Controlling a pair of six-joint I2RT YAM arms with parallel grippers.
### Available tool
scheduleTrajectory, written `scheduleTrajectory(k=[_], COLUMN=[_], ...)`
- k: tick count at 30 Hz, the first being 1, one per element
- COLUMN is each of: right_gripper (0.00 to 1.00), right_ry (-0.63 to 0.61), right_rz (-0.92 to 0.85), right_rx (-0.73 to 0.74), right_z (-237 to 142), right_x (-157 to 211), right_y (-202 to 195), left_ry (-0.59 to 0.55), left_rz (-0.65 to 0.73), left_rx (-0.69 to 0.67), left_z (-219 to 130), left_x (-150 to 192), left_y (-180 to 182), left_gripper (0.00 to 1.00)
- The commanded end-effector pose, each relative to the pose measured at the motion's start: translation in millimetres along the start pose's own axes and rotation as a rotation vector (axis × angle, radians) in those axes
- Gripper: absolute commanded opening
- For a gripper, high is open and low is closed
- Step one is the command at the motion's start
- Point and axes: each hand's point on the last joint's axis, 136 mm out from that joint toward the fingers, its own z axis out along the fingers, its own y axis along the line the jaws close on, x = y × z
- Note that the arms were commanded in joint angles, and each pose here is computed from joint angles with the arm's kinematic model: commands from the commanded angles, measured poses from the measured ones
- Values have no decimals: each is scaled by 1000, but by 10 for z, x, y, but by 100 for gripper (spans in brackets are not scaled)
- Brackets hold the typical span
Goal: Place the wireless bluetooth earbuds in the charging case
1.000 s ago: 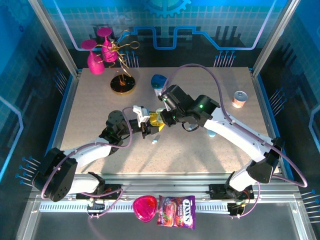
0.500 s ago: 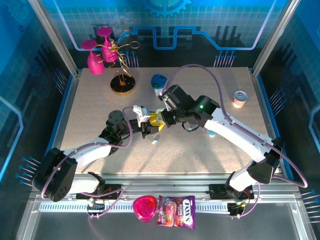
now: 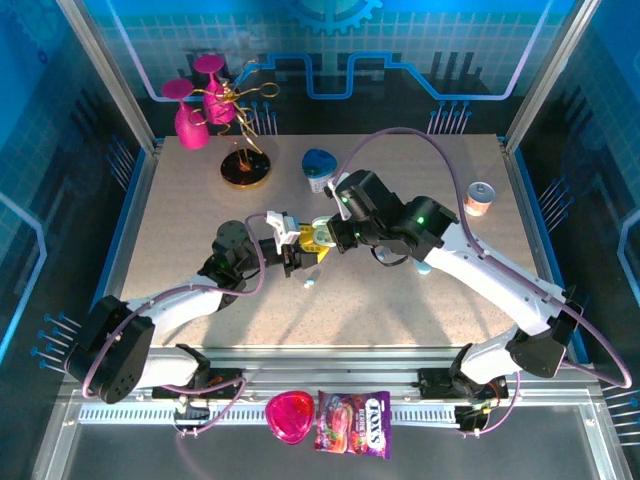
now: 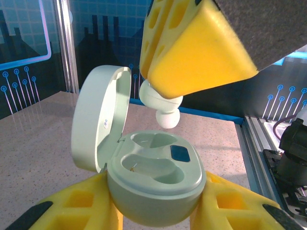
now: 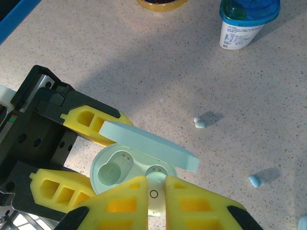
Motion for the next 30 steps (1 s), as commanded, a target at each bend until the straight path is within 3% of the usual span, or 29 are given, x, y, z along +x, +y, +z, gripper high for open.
scheduleTrajectory(k=[1, 11, 30], right_gripper=[13, 15, 16], right_ry=[-37, -56, -7], right_rz=[1, 4, -2], right_rx=[-8, -106, -144], right_z=[-47, 17, 238], right_x=[-71, -162, -72], right_y=[-5, 185, 287], left_ry=[-39, -49, -80], left_rz=[44, 34, 17], left_rx=[7, 14, 4], left_z=[2, 17, 14], left_x=[-170, -189, -351], left_y=[-18, -16, -3], left_gripper=[31, 31, 32])
